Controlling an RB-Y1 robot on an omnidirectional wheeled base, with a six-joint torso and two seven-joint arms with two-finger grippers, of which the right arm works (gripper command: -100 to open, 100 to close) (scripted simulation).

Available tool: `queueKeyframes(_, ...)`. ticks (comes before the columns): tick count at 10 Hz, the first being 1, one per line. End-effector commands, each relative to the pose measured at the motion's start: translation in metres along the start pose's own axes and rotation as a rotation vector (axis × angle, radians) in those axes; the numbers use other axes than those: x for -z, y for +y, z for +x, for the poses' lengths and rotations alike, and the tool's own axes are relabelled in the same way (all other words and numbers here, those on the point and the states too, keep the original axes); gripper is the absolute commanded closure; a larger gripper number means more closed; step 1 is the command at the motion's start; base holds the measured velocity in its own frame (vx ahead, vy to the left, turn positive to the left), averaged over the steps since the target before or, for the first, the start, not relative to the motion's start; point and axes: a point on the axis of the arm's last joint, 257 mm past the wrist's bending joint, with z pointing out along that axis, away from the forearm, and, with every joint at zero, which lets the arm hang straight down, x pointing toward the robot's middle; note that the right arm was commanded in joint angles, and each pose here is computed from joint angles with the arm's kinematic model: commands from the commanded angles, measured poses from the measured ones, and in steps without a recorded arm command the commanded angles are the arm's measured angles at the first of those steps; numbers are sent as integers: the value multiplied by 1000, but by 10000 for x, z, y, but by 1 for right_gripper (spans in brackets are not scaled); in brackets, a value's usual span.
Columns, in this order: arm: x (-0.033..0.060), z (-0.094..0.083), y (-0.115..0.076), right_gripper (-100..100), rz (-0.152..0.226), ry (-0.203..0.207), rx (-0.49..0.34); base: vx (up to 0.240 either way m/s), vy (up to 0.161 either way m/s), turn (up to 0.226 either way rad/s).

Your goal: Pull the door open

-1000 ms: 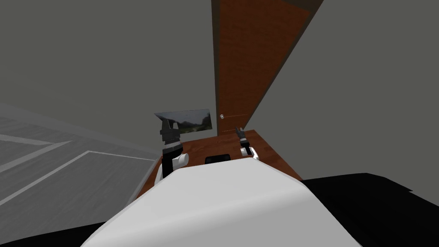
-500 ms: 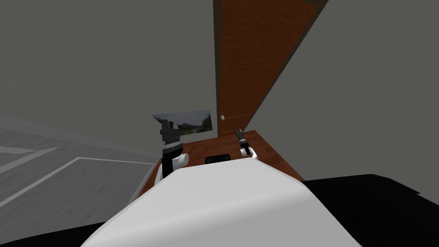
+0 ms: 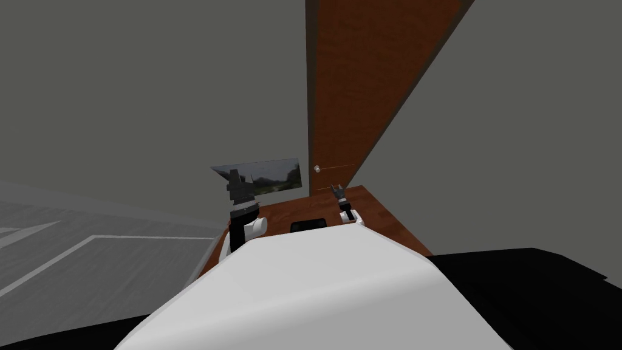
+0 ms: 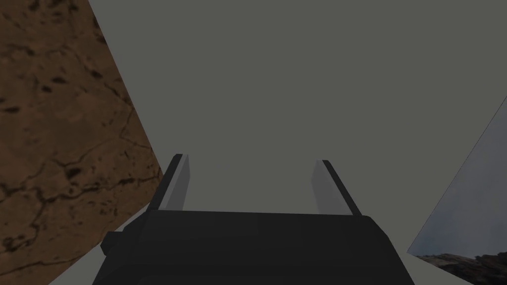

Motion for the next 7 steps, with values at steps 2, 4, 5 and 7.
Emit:
queueKeyframes(2,42,135,-23,-100,-2,26,42,99,35,-19)
queueKeyframes(4,65,233,-39,-100,-5,45,71,94,30,-17)
queueKeyframes(5,78,281,-46,-100,-6,54,85,91,54,-19)
queueKeyframes(7,102,369,-57,-100,-9,71,111,85,41,-18)
